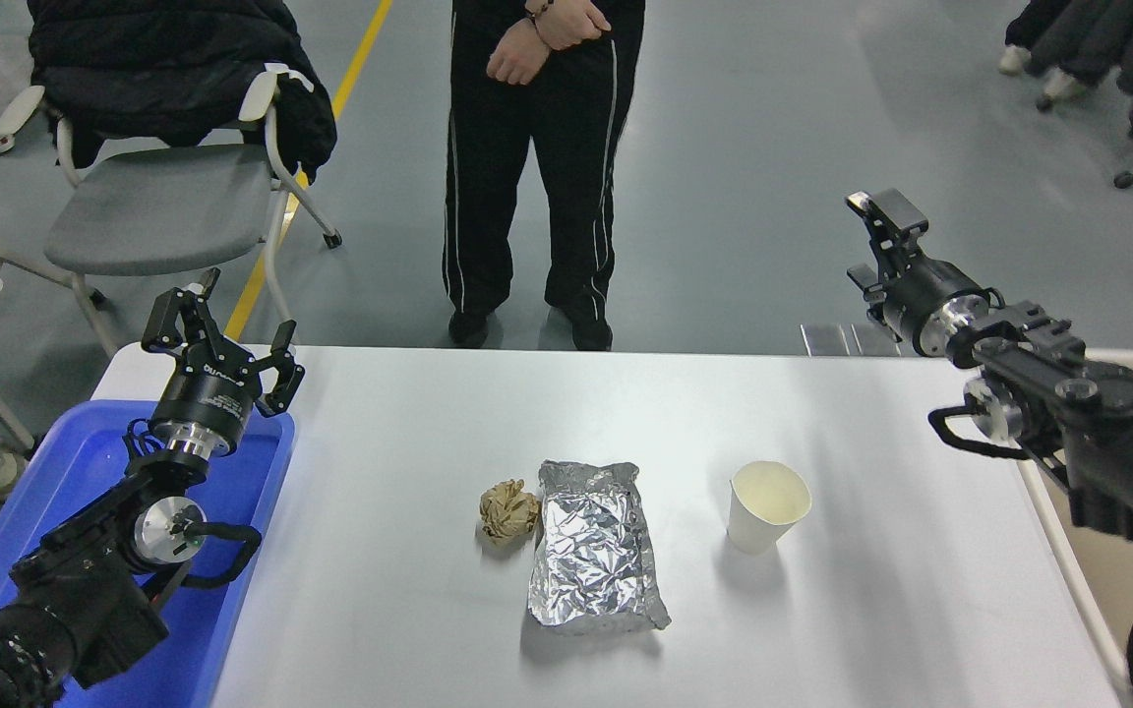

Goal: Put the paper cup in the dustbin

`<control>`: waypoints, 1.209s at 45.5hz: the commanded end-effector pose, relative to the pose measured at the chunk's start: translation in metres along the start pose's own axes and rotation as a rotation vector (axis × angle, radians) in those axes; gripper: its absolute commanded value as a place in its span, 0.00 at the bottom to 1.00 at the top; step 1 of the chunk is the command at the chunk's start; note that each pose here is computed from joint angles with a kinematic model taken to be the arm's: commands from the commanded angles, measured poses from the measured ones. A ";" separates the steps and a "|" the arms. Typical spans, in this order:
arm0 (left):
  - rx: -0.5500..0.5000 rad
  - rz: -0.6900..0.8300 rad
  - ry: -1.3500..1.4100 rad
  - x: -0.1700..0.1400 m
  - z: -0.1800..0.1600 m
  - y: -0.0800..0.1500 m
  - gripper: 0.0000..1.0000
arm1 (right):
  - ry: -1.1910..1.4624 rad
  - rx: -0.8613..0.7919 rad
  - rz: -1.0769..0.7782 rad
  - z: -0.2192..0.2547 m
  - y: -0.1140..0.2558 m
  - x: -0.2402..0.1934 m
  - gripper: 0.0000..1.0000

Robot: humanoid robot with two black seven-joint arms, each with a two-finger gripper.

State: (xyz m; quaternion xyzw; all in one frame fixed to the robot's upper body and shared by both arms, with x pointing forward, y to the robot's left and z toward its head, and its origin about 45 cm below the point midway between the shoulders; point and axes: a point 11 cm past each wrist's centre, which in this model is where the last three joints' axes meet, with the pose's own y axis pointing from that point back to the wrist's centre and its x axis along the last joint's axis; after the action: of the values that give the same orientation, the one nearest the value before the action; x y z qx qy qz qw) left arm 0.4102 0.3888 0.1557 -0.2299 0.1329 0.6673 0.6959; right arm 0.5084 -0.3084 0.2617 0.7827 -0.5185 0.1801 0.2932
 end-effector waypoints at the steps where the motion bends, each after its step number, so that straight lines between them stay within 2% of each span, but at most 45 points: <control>1: 0.000 0.000 0.000 0.000 0.000 0.000 1.00 | 0.380 -0.102 -0.202 -0.044 0.005 0.034 1.00; 15: 0.000 0.000 0.000 0.000 0.000 0.000 1.00 | 0.814 -0.140 -0.490 -0.078 -0.009 -0.015 1.00; 27: 0.000 0.000 0.000 0.000 0.000 0.000 1.00 | 0.911 -0.100 -0.647 -0.098 -0.021 -0.077 0.99; 41: -0.001 0.000 -0.001 0.001 0.001 0.000 1.00 | 1.052 -0.118 -0.864 -0.064 -0.009 -0.139 0.99; 55: 0.000 0.000 0.000 0.000 0.000 0.000 1.00 | 1.026 -0.127 -0.974 -0.044 0.018 -0.146 0.99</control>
State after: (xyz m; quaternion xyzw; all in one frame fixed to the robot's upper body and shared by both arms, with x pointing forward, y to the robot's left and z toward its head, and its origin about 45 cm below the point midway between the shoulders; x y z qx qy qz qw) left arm 0.4101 0.3888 0.1556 -0.2298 0.1330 0.6673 0.6959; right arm 0.4566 -0.1738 0.2258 0.7201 0.0441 0.3625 0.5900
